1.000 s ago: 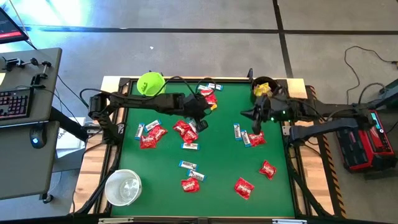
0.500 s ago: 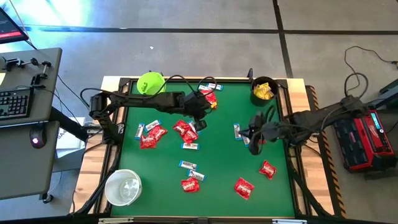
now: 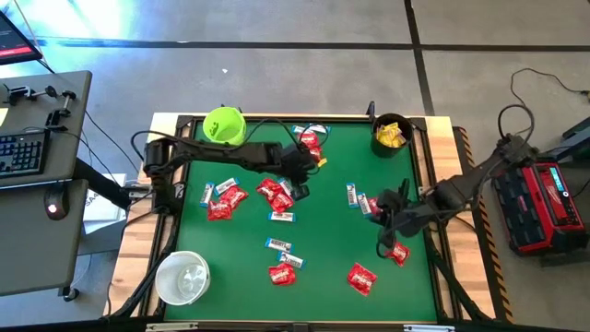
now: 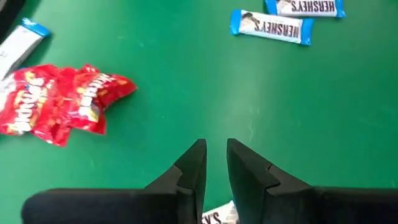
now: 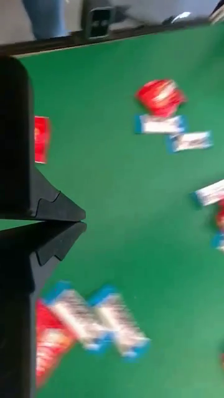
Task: Sort candy by brand, put in halloween buckets
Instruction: Put the red candy into the green bucket
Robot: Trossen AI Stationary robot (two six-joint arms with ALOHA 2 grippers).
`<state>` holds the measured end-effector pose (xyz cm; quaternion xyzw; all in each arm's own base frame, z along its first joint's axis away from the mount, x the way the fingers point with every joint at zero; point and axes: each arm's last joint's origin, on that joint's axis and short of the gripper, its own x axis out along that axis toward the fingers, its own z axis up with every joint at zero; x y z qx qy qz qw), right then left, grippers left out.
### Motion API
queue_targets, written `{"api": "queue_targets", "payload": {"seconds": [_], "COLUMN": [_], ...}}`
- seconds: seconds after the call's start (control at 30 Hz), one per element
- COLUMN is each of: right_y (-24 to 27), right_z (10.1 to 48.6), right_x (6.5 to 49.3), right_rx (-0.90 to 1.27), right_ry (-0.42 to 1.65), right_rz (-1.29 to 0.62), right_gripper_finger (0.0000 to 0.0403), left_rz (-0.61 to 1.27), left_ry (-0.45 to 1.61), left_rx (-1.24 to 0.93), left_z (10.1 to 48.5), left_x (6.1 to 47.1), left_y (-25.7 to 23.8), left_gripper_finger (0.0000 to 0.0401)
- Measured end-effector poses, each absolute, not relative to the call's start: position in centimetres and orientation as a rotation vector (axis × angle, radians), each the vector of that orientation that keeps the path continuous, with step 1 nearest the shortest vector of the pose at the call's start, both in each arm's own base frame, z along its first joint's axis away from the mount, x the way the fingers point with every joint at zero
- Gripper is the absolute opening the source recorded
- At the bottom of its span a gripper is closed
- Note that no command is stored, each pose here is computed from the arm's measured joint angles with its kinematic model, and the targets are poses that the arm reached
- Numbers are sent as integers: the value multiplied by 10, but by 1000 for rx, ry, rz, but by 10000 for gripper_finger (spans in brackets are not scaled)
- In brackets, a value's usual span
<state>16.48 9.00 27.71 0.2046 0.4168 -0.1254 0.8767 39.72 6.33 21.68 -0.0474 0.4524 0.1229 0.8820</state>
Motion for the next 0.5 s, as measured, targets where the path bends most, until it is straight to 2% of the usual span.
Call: {"api": "queue_targets", "payload": {"seconds": [0.2, 0.37, 0.5], "right_y": [102, 109, 110], "right_z": [259, 245, 237], "right_x": [155, 157, 165], "right_rx": [551, 523, 401], "right_ry": [1145, 1351, 1453], "right_rz": [-309, -273, -134], "right_gripper_finger": [17, 69, 113], "left_rz": [218, 183, 140], "left_ry": [945, 943, 943], "left_rx": [-98, -128, -145], "left_z": [214, 214, 214], "left_x": [400, 401, 401], "left_y": [54, 49, 43], "left_gripper_finger": [56, 56, 54]}}
